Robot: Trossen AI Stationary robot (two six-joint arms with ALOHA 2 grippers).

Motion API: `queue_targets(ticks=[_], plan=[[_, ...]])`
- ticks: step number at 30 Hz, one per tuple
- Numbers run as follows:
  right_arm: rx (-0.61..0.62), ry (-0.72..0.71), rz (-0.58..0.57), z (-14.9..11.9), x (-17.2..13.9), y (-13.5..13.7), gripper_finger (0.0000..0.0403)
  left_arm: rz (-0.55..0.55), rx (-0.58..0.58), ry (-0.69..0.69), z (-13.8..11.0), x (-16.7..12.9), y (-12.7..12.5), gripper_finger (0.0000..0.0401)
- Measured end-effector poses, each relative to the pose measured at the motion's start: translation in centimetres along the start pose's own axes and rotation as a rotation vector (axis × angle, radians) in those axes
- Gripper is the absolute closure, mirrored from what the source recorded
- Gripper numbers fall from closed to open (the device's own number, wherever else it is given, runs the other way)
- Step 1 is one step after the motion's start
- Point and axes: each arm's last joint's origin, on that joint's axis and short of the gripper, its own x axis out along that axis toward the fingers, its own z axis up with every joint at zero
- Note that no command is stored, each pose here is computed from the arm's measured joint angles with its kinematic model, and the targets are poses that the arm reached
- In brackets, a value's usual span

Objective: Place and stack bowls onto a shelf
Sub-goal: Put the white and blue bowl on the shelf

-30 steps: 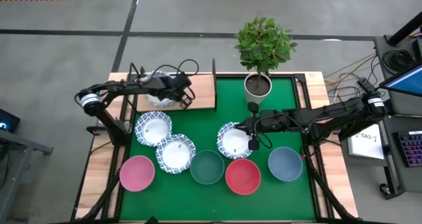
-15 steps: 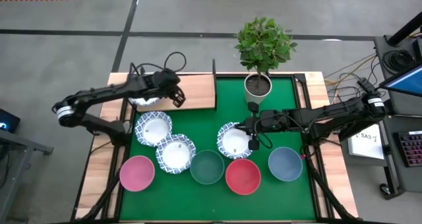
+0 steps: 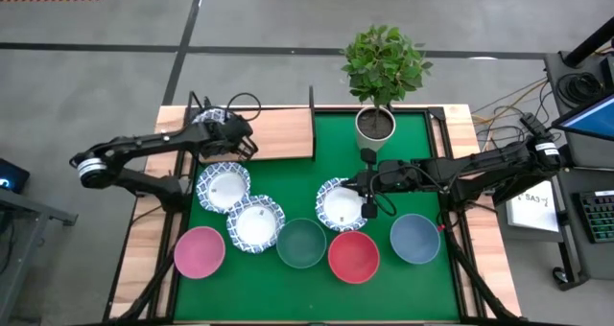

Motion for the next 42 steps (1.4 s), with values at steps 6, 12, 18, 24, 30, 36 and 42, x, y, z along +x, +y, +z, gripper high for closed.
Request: queue_targets(ticks=[6,12,18,24,30,36,42], plan=[[0.008,0.0,0.0,0.0,0.0,0.0,0.0394,-0.14,-0.029,-0.008,-0.2,1.2,-0.9,0.0401],[0.011,0.0,0.0,0.0,0.0,0.0,0.0394,-0.213,-0.011,-0.037,1.0,0.0,-1.3,0.0401],[0.021,0.0,0.0,0.0,0.0,0.0,0.0394,-0.161,0.012,-0.026,1.5,-0.9,-1.0,0.0401],[0.02,0.0,0.0,0.0,0.0,0.0,0.0394,-0.358,0.067,-0.027,1.5,-2.1,-2.8,0.0401],[0.02,0.0,0.0,0.0,0.0,0.0,0.0394,-0.443,0.137,-0.106,2.3,-4.8,-4.6,0.0401],[0.019,0.0,0.0,0.0,0.0,0.0,0.0394,-0.455,0.179,-0.138,2.0,-4.9,-6.4,0.0401],[0.019,0.0,0.0,0.0,0.0,0.0,0.0394,-0.392,0.19,-0.063,1.1,-2.2,-7.7,0.0401]])
